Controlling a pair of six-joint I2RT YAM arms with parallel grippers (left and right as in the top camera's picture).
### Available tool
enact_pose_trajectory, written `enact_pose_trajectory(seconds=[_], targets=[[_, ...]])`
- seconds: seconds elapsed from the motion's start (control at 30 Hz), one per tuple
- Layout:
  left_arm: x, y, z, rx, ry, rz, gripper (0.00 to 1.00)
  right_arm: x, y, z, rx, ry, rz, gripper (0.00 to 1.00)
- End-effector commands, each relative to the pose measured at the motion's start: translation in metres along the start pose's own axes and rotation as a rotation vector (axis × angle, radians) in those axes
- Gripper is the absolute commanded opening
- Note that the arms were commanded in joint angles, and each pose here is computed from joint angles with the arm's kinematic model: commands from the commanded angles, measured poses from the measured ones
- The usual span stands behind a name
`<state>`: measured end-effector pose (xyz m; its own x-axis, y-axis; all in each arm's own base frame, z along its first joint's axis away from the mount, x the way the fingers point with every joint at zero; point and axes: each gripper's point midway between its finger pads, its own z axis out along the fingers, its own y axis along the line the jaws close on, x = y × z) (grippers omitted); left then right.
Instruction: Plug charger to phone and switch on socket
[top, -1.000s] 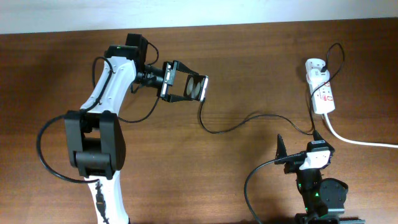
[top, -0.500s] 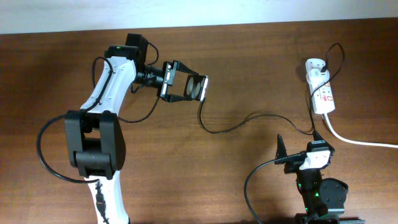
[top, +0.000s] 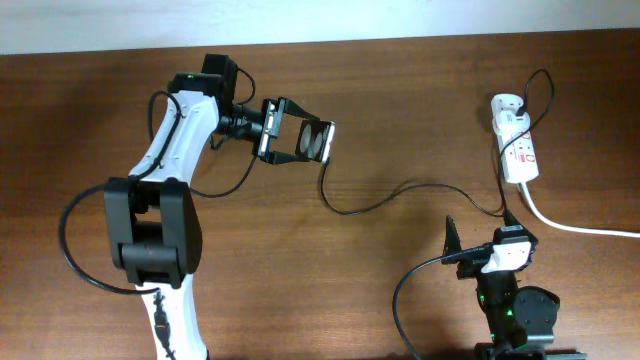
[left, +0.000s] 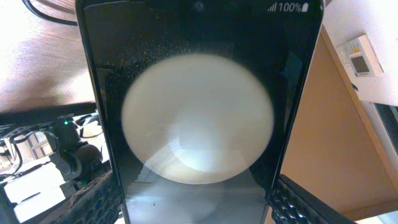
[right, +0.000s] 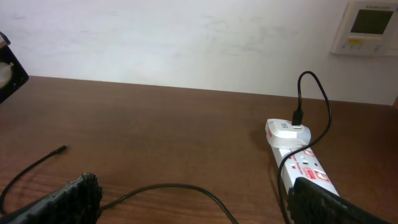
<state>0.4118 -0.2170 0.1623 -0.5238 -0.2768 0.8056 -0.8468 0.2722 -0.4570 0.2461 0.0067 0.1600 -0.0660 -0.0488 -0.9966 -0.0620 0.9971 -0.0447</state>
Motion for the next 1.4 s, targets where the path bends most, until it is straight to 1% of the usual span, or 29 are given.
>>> enact_pose_trajectory(seconds=[0.0, 0.2, 0.33, 0.37, 0.4, 0.47, 0.5, 0.6, 0.63, 0.9, 1.0, 1.03, 1.1, 1.27, 1.37], targets=[[0.012, -0.012, -0.007, 0.038, 0.040, 0.017, 0.29, 0.002, 0.001, 0.000, -0.001, 0.000, 0.004, 0.99], [0.012, -0.012, -0.007, 0.038, 0.040, 0.017, 0.29, 0.002, 0.001, 0.000, -0.001, 0.000, 0.004, 0.99], [0.012, -0.012, -0.007, 0.038, 0.040, 0.016, 0.20, 0.002, 0.001, 0.000, -0.001, 0.000, 0.004, 0.99], [0.012, -0.012, -0.007, 0.038, 0.040, 0.016, 0.20, 0.002, 0.001, 0.000, -0.001, 0.000, 0.004, 0.99], [0.012, -0.012, -0.007, 0.038, 0.040, 0.016, 0.23, 0.002, 0.001, 0.000, -0.002, -0.001, 0.004, 0.99], [0.012, -0.012, -0.007, 0.038, 0.040, 0.017, 0.23, 0.002, 0.001, 0.000, -0.001, -0.001, 0.004, 0.99], [0.012, -0.012, -0.007, 0.038, 0.040, 0.017, 0.25, 0.002, 0.001, 0.000, -0.003, -0.001, 0.011, 0.99], [0.011, -0.012, -0.007, 0.038, 0.039, 0.017, 0.29, 0.002, 0.002, 0.000, -0.006, 0.000, 0.117, 0.99], [0.011, -0.012, -0.007, 0.038, 0.039, 0.017, 0.30, 0.002, 0.002, 0.000, -0.006, 0.000, 0.120, 0.99], [0.011, -0.012, -0.007, 0.038, 0.039, 0.017, 0.30, 0.002, 0.006, 0.000, -0.029, 0.003, 0.121, 0.99], [0.007, -0.010, -0.007, 0.027, 0.015, 0.017, 0.30, 0.011, 0.020, 0.002, -0.110, 0.057, 0.129, 0.98], [0.007, -0.010, -0.007, 0.027, 0.015, 0.017, 0.29, 0.014, 0.025, 0.002, -0.142, 0.083, 0.134, 0.99], [0.007, -0.010, -0.007, 0.028, 0.016, 0.017, 0.28, 0.011, 0.027, 0.003, -0.156, 0.104, 0.138, 0.99], [0.010, -0.012, -0.007, 0.035, 0.033, 0.017, 0.28, -0.012, 0.035, 0.012, -0.212, 0.185, 0.159, 0.99], [0.015, -0.013, -0.007, 0.046, 0.058, 0.017, 0.27, -0.031, 0.045, 0.018, -0.284, 0.281, 0.188, 0.99]])
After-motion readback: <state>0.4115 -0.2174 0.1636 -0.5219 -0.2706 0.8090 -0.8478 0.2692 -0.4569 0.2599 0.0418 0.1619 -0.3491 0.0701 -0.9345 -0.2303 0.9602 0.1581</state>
